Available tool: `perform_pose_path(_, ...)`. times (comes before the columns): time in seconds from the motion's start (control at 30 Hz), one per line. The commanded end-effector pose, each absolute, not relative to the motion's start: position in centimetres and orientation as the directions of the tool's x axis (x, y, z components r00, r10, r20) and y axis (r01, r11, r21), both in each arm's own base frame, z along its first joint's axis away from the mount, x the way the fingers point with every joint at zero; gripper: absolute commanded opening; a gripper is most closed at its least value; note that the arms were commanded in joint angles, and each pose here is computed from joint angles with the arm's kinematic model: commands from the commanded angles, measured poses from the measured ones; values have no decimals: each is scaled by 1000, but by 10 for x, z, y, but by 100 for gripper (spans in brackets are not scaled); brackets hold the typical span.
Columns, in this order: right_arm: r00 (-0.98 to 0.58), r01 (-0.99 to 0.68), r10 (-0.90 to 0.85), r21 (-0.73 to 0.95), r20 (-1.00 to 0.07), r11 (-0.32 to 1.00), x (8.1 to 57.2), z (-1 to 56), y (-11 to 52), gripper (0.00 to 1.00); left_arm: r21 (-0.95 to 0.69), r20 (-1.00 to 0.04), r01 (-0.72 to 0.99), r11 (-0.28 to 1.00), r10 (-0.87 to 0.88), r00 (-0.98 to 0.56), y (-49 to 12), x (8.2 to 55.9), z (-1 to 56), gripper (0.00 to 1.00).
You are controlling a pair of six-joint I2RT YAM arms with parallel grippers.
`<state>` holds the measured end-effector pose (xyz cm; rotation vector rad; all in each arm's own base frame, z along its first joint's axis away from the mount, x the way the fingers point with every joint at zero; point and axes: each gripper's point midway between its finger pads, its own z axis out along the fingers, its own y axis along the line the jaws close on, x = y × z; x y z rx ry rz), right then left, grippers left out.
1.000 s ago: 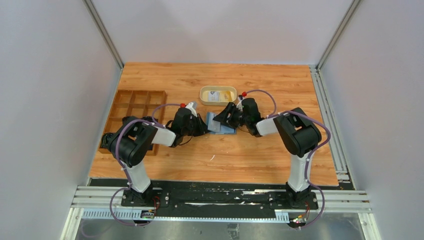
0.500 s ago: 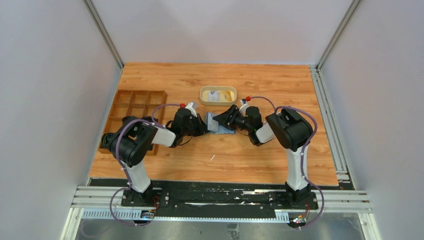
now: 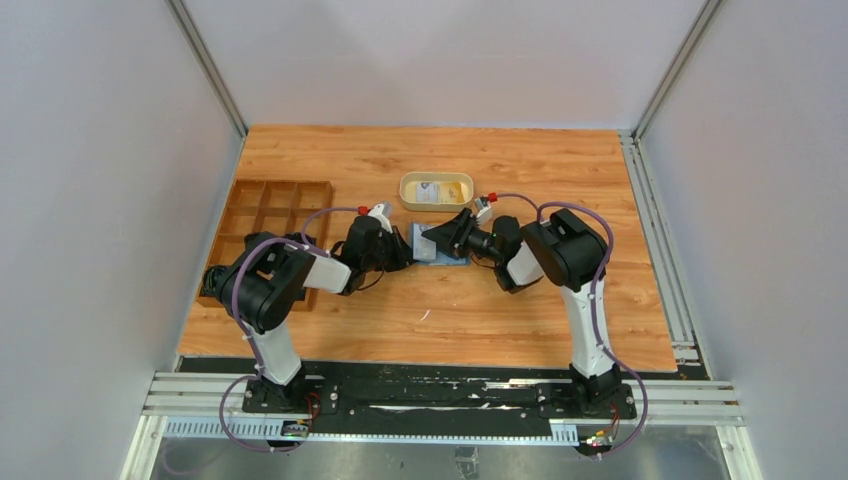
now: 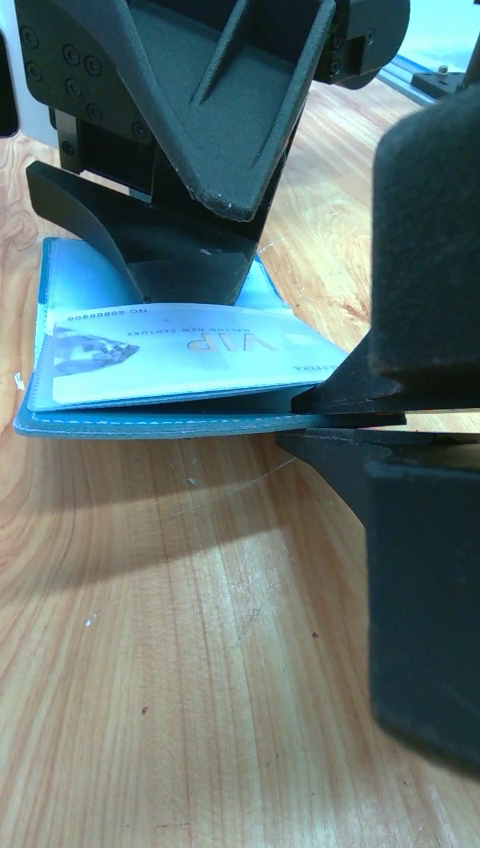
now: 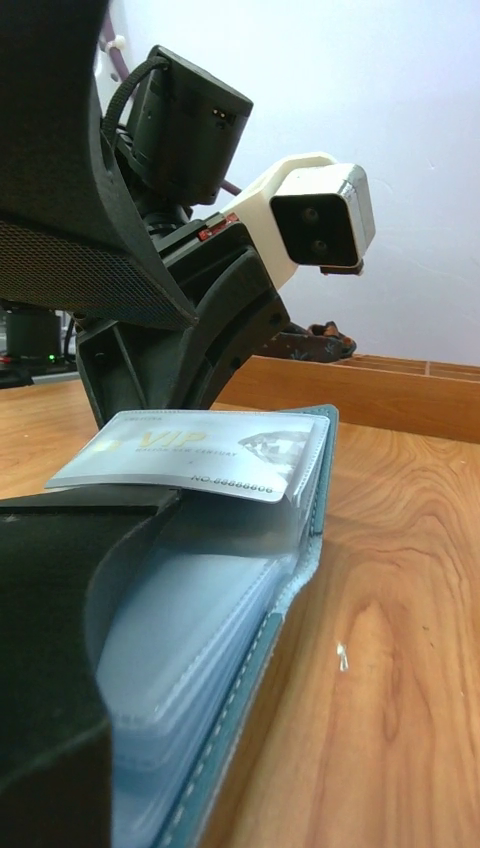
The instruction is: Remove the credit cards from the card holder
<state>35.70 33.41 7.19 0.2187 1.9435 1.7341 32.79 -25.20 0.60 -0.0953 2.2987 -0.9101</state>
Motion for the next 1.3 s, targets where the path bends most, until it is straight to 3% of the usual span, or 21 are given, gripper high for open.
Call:
perform_pose_path(0.0,-924,-225,293,969,-246,105,328,71,357,60,-292,-256,-39,956,-117,-960,-168,224,-114,0)
perform_pose_path(0.73,-928,-198,290,968,-235,152,324,63,329,58,-292,-248,-46,955,-123,-961,-165,221,-116,0)
perform_pose_path(1.27,-910,-186,346,971,-228,150,331,60,302,50,-292,-245,-47,955,-122,-962,-165,220,-117,0)
